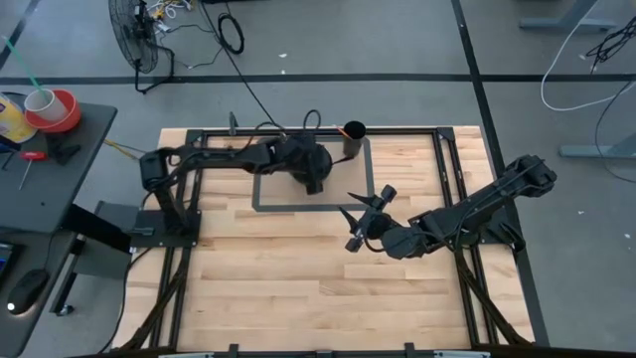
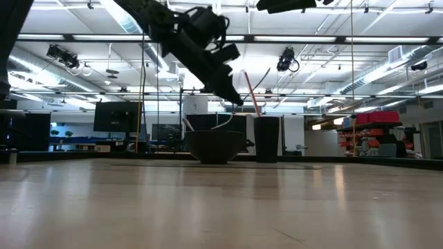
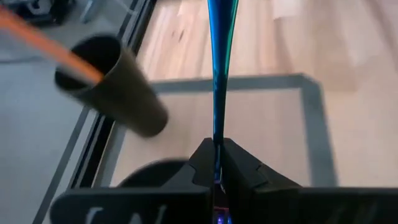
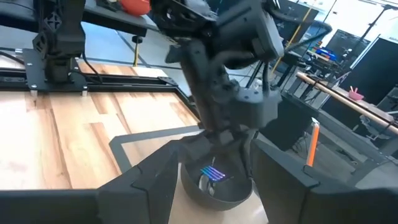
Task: Pick & Place Utensil
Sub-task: Put the blue fork into the black bowl
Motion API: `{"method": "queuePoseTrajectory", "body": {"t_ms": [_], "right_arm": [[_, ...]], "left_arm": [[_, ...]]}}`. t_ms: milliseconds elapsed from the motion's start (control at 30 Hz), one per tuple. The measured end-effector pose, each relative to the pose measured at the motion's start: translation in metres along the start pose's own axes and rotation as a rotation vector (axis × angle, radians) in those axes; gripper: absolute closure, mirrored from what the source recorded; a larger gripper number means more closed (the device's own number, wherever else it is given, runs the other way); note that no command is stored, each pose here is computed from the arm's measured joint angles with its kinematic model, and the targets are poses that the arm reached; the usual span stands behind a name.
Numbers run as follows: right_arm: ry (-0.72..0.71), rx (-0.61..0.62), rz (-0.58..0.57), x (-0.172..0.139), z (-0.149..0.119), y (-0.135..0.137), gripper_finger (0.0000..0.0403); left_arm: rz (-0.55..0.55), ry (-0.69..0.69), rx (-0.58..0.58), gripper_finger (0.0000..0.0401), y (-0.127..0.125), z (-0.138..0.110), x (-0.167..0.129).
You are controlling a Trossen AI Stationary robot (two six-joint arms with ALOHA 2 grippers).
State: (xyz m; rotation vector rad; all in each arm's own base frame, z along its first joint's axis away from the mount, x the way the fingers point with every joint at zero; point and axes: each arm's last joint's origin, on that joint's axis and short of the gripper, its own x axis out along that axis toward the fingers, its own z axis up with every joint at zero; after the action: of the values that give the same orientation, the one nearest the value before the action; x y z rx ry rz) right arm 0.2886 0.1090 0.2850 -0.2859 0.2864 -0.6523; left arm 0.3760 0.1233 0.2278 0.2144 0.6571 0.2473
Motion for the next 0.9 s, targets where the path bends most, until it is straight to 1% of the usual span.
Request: {"method": "queuePoseTrajectory", "body": {"t_ms": [133, 267, 333, 400, 600, 900], "right_arm": [[0.003, -0.005, 0.000, 0.000, -0.001, 0.000, 0.0202], [0.006, -0.010, -0.002, 0.001, -0.001, 0.000, 0.0202], [0.008, -0.012, -0.003, 0.001, -0.001, 0.000, 0.0202], [0.008, -0.010, -0.004, 0.001, -0.001, -0.001, 0.0202], [0.008, -0.009, -0.004, 0.001, -0.001, 0.000, 0.0202], [0.008, -0.005, -0.005, 0.001, -0.001, -0.001, 0.0202]], "left_arm": [[0.028, 0.033, -0.027, 0.0385, 0.016, -0.009, 0.005], [0.006, 0.060, -0.059, 0.0380, 0.025, -0.017, 0.007], [-0.010, 0.070, -0.064, 0.0378, 0.025, -0.021, 0.012], [-0.028, 0.109, -0.066, 0.0379, 0.023, -0.028, 0.018], [-0.048, 0.159, -0.062, 0.0380, 0.018, -0.043, 0.037], [-0.049, 0.163, -0.063, 0.0374, 0.017, -0.045, 0.039]]}}
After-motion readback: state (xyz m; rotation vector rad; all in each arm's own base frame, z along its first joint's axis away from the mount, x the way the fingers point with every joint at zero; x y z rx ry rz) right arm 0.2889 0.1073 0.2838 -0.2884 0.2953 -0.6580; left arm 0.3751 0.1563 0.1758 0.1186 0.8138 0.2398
